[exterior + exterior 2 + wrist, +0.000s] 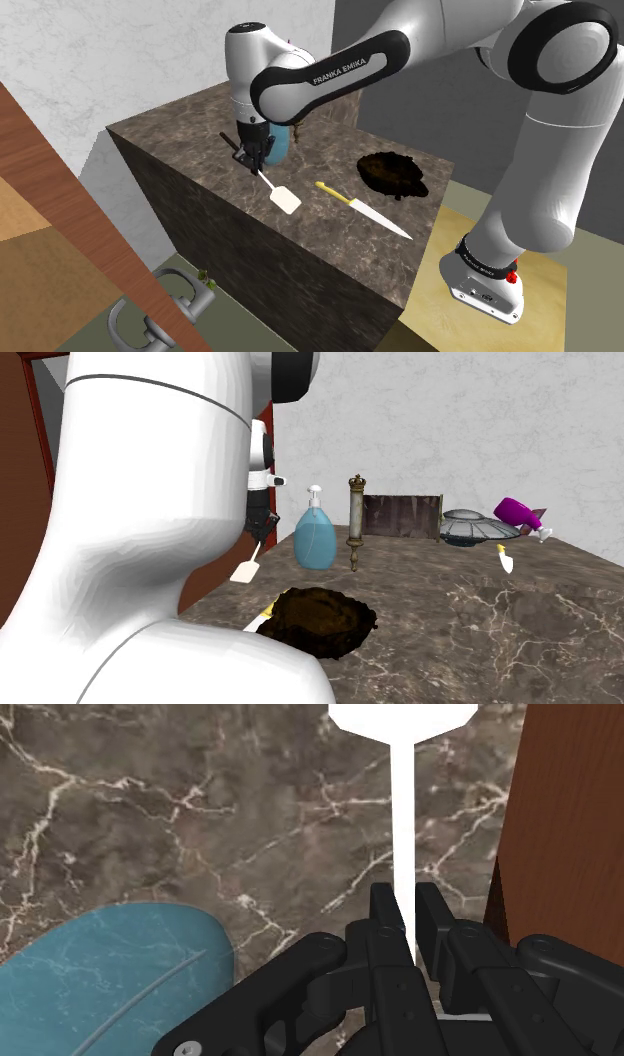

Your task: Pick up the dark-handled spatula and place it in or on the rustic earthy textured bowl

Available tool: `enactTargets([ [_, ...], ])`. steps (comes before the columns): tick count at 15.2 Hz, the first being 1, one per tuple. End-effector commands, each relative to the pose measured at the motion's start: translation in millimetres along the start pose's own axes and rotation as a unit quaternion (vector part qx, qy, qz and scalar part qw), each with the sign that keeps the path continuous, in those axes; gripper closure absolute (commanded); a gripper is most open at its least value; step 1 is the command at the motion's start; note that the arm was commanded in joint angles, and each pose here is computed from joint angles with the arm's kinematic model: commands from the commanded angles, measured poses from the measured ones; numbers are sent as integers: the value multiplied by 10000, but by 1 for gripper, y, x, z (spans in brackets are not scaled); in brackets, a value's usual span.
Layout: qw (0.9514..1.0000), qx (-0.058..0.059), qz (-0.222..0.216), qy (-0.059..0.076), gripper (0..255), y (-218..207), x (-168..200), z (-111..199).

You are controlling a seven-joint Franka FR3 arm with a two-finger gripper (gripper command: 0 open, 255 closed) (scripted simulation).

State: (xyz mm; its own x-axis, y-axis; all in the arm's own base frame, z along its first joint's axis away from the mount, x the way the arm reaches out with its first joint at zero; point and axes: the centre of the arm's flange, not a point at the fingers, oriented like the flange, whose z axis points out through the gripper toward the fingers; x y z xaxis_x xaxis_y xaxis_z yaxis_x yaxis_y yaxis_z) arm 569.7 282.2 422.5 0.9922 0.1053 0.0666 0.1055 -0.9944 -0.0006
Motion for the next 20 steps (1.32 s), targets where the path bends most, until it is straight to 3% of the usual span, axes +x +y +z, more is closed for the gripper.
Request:
enactTargets([
  [1, 10000, -1, 0, -2, 255, 0, 0, -11],
  [16, 10000, -1, 0, -2, 255, 0, 5, -87],
  [20, 10000, -1, 0, -2, 255, 34, -35, -92],
])
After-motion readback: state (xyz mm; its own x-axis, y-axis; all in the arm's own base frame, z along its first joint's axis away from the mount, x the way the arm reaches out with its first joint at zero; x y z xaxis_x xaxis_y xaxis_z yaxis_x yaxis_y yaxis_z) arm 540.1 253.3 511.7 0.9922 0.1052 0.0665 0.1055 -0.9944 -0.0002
